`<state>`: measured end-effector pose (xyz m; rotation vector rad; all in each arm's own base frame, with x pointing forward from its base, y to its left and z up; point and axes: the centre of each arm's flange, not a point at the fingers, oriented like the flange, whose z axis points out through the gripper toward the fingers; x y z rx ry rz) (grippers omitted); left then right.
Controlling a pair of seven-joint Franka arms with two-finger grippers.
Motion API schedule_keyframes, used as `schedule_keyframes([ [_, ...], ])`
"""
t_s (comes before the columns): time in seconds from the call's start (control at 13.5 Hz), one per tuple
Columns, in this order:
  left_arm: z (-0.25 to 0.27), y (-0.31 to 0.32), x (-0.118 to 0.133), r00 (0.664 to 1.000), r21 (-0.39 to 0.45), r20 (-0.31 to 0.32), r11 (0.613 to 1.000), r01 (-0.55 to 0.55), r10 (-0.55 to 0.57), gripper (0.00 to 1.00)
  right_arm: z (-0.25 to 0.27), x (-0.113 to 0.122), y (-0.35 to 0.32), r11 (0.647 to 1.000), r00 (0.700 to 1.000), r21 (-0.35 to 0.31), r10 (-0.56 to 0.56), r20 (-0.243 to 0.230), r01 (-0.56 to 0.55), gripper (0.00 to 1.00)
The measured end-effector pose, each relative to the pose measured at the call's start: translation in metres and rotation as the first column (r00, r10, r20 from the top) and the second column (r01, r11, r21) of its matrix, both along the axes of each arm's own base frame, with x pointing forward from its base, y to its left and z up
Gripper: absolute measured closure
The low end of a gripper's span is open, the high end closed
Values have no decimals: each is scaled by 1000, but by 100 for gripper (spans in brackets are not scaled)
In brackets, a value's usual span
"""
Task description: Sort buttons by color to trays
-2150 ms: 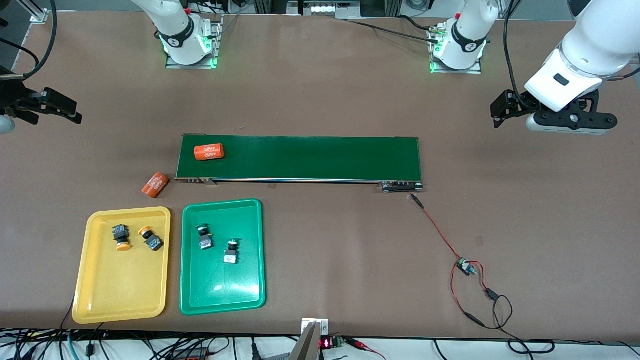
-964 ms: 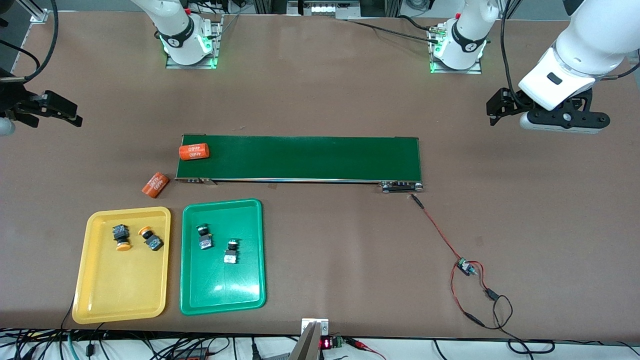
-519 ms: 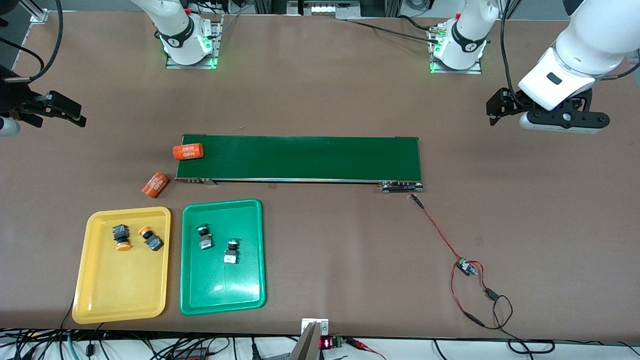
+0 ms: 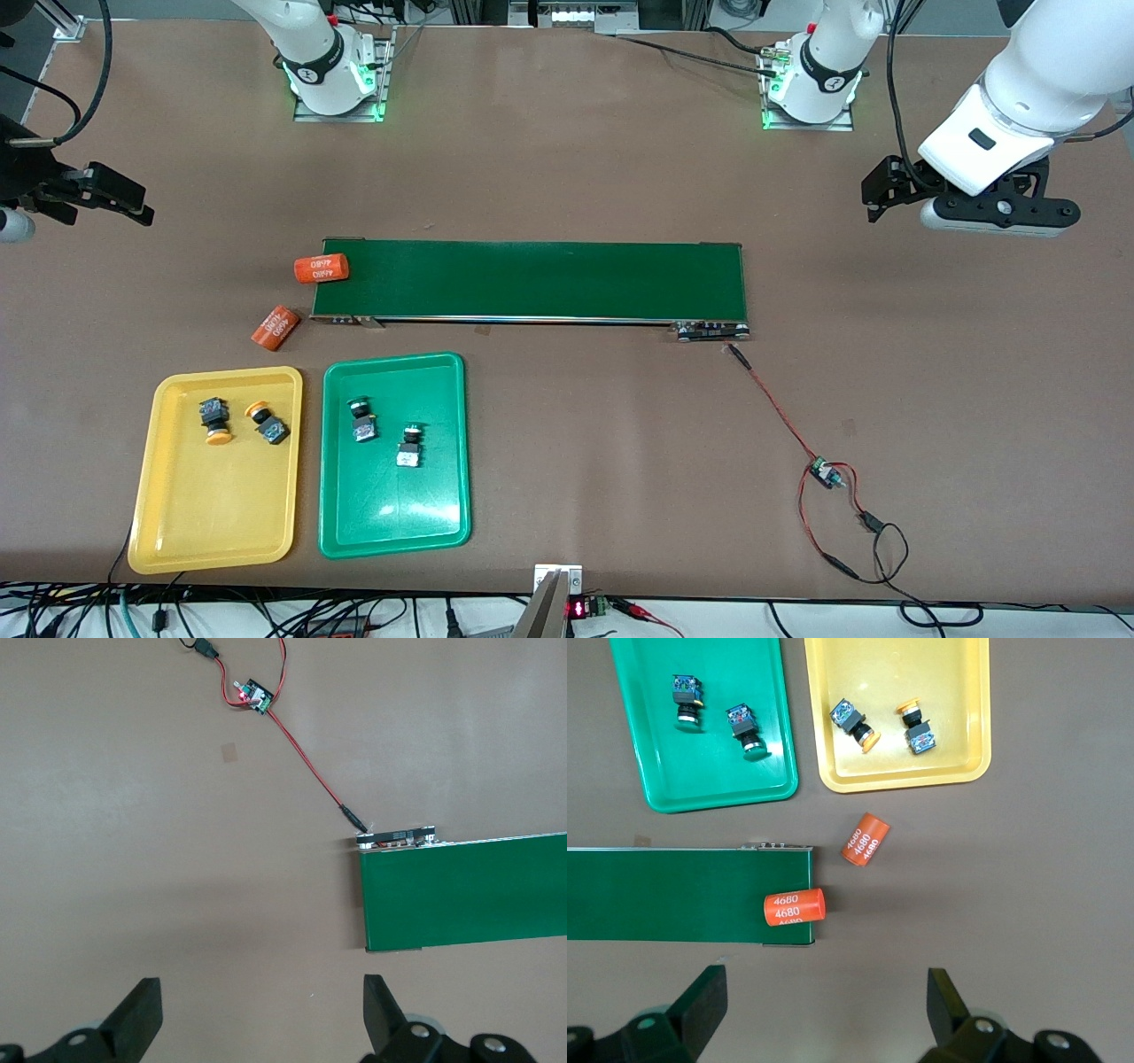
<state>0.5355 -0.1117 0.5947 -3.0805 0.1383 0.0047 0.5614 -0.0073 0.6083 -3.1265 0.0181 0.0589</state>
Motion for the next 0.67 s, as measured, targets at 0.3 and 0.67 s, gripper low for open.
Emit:
schedule_keyframes([
  [0.3, 0, 0, 0, 1000, 0, 0, 1000, 0, 0, 0, 0, 0, 0, 1000, 1000, 0, 0, -1, 0, 0],
  [0.67, 0, 0, 0, 1000, 0, 0, 1000, 0, 0, 0, 0, 0, 0, 1000, 1000, 0, 4, -4, -4, 0],
])
